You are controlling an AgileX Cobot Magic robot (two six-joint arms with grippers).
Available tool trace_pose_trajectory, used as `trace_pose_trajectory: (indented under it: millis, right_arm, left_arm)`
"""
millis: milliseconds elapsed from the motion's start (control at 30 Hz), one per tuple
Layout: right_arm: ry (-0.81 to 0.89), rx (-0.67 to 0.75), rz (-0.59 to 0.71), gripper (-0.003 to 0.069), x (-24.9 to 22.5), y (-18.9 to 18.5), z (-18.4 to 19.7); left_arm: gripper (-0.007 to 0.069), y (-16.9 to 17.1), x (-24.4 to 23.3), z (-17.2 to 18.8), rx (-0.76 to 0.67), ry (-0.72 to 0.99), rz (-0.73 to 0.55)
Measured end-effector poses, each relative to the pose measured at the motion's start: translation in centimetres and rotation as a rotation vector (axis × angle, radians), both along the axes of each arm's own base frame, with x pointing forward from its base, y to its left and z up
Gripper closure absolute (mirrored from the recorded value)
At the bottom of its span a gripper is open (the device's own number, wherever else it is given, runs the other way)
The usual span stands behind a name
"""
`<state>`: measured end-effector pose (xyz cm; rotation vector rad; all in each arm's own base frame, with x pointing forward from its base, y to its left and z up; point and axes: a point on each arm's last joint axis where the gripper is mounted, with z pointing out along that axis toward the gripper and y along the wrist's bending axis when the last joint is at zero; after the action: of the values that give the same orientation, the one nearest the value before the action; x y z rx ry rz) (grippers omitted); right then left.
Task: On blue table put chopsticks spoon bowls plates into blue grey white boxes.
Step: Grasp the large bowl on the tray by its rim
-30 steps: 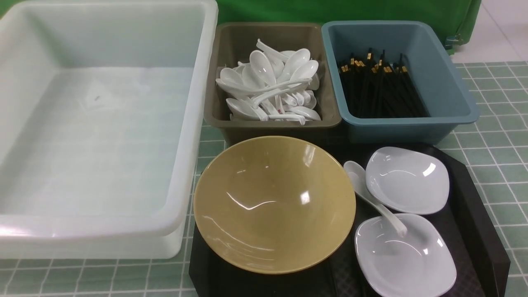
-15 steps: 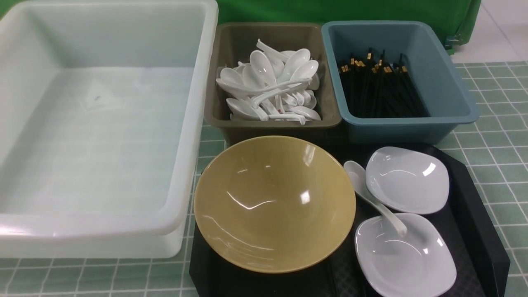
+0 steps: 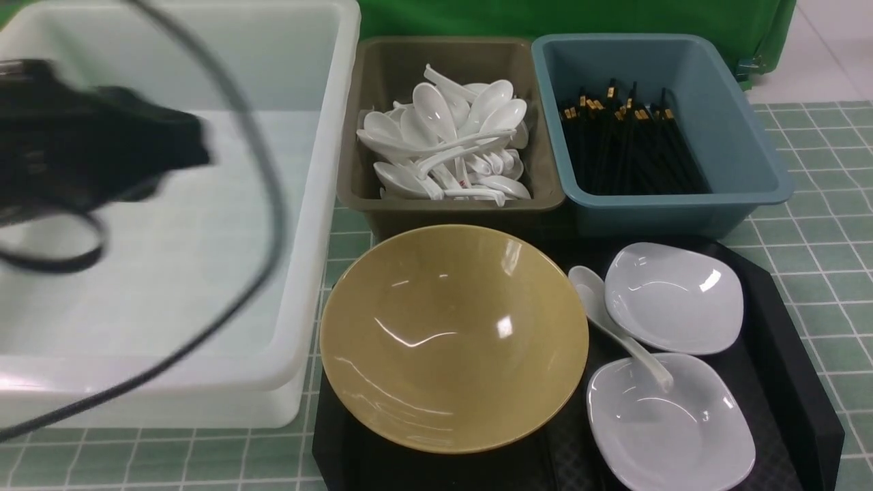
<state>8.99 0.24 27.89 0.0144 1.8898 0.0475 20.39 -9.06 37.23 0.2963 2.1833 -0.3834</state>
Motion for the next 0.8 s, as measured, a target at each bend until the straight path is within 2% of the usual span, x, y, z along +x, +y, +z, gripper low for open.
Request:
trace_pose_trajectory:
  millis: [67,100,133,167,200,233,300,433,600,733,800]
  right_arm:
    - [0.125,-0.052,0.076,0.0624,0.5,0.6,-0.9]
    - [0.146,-0.057,0.084,0.0624,0.5,0.6,-1.0]
    - [0.238,-0.089,0.144,0.0624,1.0,1.2,-1.8]
    - [0.273,-0.102,0.171,0.0624,1.2,1.4,-2.1]
    - [0.342,-0.123,0.214,0.0624,1.7,1.9,-2.8]
    - [0.342,-0.123,0.214,0.0624,1.7,1.9,-2.8]
    - [0.393,-0.155,0.276,0.0624,2.5,2.6,-3.5]
    - [0.422,-0.134,0.339,0.0624,3.2,3.8,-4.1]
    - [0.488,-0.154,0.405,0.0624,3.2,4.7,-4.8]
    - [0.474,-0.149,0.416,0.0624,3.3,4.9,-4.7]
    - [0.453,-0.146,0.415,0.0624,3.4,5.0,-4.6]
  left_arm:
    - [0.062,-3.2,1.4,-0.2,0.081,0.071,-0.137]
    - [0.062,-3.3,1.6,-0.3,0.087,0.077,-0.14]
    - [0.062,-5.5,2.4,-0.8,0.128,0.114,-0.219]
    - [0.062,-6.2,2.9,-1.1,0.145,0.128,-0.241]
    - [0.062,-8.4,3.7,-2.0,0.178,0.166,-0.299]
    - [0.062,-8.6,3.8,-2.2,0.184,0.171,-0.307]
    - [0.062,-11.7,5.2,-4.4,0.239,0.244,-0.374]
    - [0.062,-15.2,6.9,-9.2,0.324,0.385,-0.429]
    - [0.062,-17.1,7.9,-14.0,0.367,0.501,-0.446]
    - [0.062,-18.0,8.3,-15.5,0.299,0.543,-0.435]
    - [0.062,-18.9,8.2,-15.9,0.202,0.577,-0.424]
